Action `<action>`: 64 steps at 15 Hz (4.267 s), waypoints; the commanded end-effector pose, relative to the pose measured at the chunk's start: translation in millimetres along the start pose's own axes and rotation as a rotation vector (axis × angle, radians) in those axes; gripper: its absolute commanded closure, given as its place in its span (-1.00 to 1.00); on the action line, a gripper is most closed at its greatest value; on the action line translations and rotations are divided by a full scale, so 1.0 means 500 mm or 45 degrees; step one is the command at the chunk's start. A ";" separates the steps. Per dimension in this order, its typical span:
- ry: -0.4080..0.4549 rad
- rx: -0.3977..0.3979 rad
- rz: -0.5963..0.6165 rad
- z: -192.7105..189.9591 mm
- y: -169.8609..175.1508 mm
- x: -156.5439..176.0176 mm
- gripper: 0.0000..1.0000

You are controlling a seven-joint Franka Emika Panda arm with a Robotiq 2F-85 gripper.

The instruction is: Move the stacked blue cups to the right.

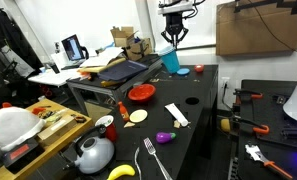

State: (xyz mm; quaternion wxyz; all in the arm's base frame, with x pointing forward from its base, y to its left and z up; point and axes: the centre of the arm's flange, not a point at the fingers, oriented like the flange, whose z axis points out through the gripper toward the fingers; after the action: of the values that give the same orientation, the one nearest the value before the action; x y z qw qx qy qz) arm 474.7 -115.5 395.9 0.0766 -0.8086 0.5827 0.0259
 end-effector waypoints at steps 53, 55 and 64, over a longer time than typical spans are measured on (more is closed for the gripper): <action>0.103 0.184 1.172 0.201 0.316 0.431 0.97; 0.126 0.216 1.190 0.201 0.330 0.418 0.97; 0.193 0.303 1.124 0.198 0.340 0.333 0.97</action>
State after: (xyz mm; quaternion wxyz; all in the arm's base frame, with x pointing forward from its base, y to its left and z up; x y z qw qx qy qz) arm 380.4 -333.6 247.8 0.0878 -0.4725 0.8752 -0.0555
